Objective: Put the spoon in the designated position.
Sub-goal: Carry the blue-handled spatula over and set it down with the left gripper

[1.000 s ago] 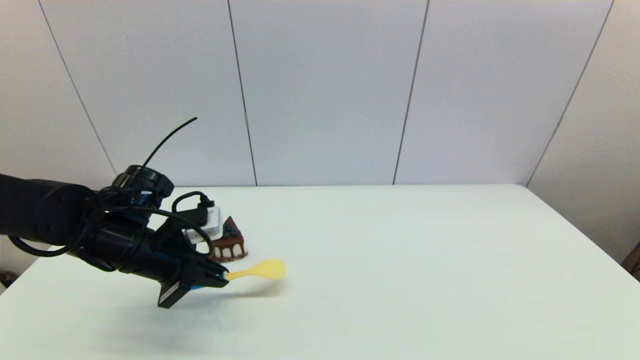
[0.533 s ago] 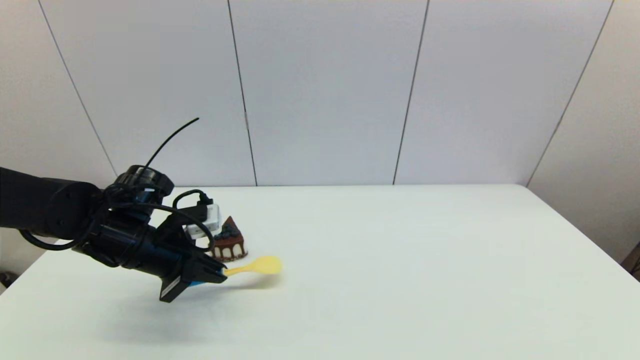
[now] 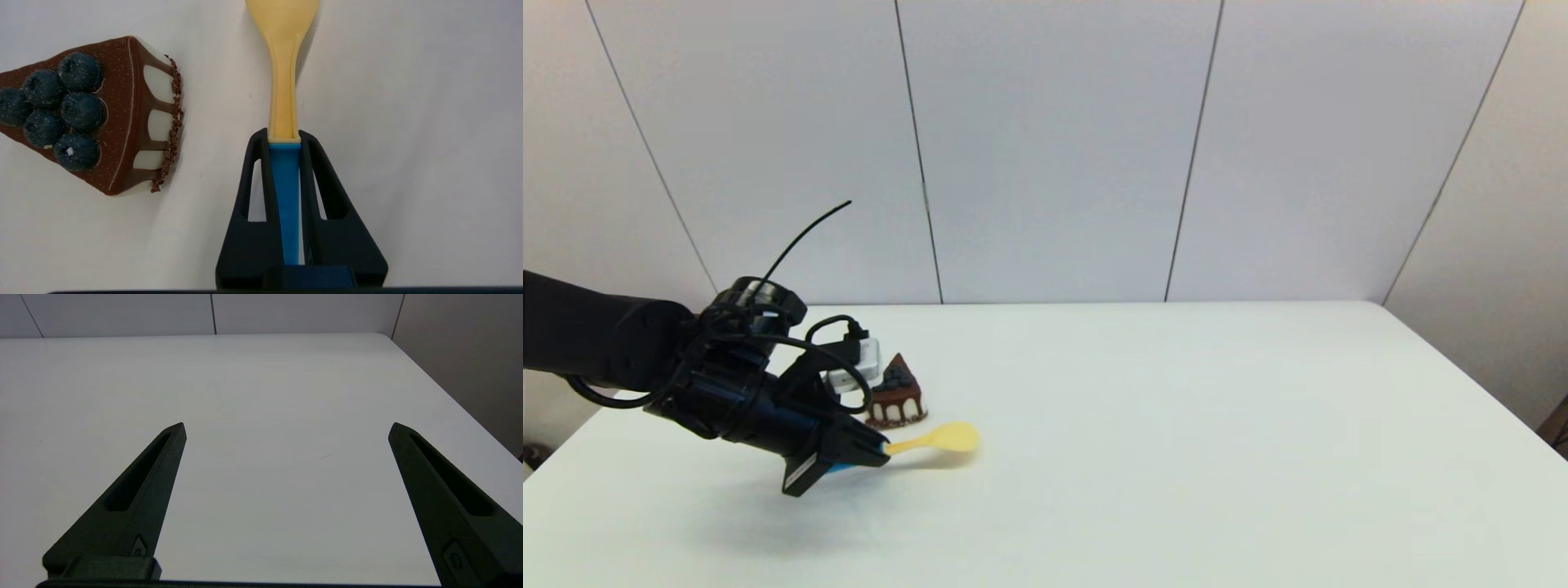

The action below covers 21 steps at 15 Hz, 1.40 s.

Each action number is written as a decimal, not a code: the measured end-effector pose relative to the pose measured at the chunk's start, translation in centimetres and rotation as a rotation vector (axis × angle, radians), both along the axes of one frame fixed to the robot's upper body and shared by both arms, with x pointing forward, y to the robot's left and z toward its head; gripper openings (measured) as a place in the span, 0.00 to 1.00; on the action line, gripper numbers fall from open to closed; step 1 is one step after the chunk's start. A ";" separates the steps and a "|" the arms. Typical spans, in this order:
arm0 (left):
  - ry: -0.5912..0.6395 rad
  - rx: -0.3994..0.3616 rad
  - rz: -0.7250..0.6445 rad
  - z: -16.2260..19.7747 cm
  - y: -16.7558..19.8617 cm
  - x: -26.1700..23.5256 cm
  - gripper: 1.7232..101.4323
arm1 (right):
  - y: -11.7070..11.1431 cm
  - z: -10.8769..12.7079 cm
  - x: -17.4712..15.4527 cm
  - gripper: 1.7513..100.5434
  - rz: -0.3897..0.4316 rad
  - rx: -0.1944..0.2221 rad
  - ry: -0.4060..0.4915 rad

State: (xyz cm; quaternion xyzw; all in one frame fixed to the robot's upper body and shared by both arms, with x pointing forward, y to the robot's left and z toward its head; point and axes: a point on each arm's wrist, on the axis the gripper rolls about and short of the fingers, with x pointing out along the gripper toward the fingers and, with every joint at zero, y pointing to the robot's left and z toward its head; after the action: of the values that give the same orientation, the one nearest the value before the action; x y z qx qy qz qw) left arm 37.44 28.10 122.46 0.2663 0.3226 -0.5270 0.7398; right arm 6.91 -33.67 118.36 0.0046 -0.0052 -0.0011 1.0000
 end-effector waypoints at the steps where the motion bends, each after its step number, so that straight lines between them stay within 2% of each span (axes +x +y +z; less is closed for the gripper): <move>1: 0.003 0.000 0.001 -0.1 0.0 0.0 0.10 | 0.0 0.0 0.0 0.97 0.000 0.000 0.000; 11: 0.007 0.001 0.002 -0.2 0.0 0.2 0.10 | 0.0 0.0 0.0 0.97 0.000 0.000 0.000; 12: 0.009 0.000 0.003 -0.2 0.0 0.2 0.15 | 0.0 0.0 0.0 0.97 0.000 0.000 0.000; 14: 0.012 0.001 0.005 -0.2 0.1 0.1 0.33 | 0.0 0.0 0.0 0.97 0.000 0.000 0.000; 16: 0.012 0.000 0.008 -0.2 0.2 0.2 0.48 | 0.0 0.0 0.0 0.97 0.000 0.000 0.000; 21: -0.010 -0.006 0.018 0.5 0.3 0.0 0.71 | 0.0 0.0 0.0 0.97 0.000 0.000 0.000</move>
State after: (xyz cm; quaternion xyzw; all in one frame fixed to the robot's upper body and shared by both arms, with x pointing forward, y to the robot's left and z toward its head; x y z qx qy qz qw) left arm 37.46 28.36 122.96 0.2638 0.3199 -0.5201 0.7467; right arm 6.91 -33.67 118.36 0.0045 -0.0052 -0.0011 1.0000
